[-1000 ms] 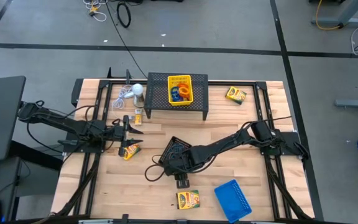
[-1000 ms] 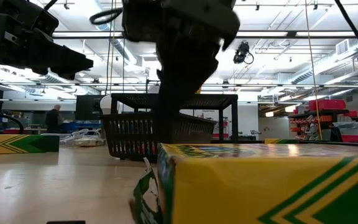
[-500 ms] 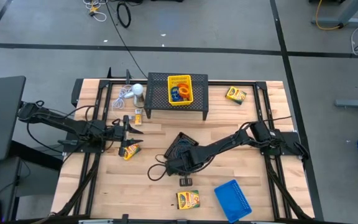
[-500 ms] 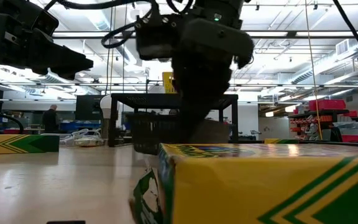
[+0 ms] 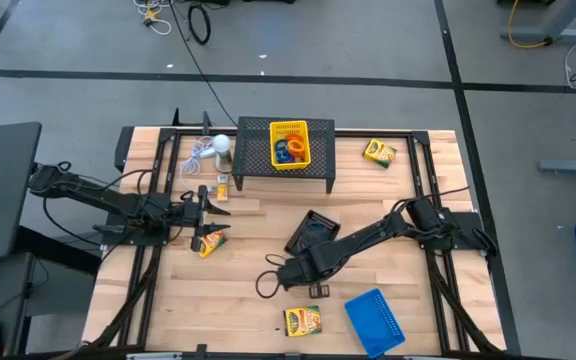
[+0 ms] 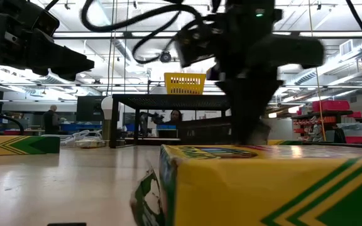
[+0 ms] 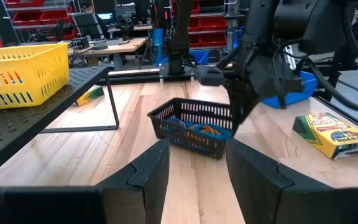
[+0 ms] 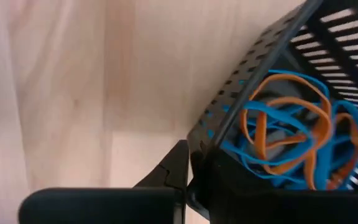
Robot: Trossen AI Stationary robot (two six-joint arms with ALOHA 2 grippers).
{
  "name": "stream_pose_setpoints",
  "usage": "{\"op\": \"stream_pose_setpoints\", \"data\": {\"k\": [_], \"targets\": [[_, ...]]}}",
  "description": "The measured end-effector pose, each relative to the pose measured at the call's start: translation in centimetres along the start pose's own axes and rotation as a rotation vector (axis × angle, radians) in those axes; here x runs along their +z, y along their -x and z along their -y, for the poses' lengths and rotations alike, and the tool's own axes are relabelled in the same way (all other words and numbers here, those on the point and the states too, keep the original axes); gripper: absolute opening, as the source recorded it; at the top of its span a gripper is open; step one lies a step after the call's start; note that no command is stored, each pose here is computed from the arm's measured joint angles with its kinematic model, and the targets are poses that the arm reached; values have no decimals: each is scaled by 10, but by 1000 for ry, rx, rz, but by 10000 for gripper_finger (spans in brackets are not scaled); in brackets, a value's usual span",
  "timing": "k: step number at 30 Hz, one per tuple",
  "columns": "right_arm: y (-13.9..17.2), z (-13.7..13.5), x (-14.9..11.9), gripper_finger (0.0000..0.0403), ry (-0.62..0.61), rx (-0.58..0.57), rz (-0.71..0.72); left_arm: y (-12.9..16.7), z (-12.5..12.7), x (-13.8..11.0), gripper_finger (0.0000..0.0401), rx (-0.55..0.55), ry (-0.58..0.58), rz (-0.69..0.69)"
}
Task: Pick & Place Office Desk Supplies
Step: Put the black basket on the shelf
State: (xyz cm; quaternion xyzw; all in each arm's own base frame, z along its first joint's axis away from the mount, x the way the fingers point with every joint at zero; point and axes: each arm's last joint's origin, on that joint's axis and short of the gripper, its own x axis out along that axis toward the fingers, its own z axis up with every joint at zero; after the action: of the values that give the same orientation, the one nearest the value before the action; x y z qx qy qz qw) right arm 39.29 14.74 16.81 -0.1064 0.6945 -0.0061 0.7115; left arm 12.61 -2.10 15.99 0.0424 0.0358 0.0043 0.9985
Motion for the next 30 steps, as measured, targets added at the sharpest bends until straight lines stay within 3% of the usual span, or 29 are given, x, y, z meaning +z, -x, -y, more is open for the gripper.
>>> {"op": "stream_pose_setpoints", "data": {"k": [10, 20, 23, 30], "targets": [[33, -7, -13, 24, 42, -61, 67, 0, 0, 0, 164, 0, -2, -2], [37, -6, 2, 24, 380, -91, 215, 0, 0, 0, 164, 0, 5, -3], [36, 2, 9, 24, 432, -104, 252, 0, 0, 0, 164, 0, 17, -4], [32, 29, 15, 24, 424, -100, 251, 0, 0, 2, 164, -5, 223, 21]]}}
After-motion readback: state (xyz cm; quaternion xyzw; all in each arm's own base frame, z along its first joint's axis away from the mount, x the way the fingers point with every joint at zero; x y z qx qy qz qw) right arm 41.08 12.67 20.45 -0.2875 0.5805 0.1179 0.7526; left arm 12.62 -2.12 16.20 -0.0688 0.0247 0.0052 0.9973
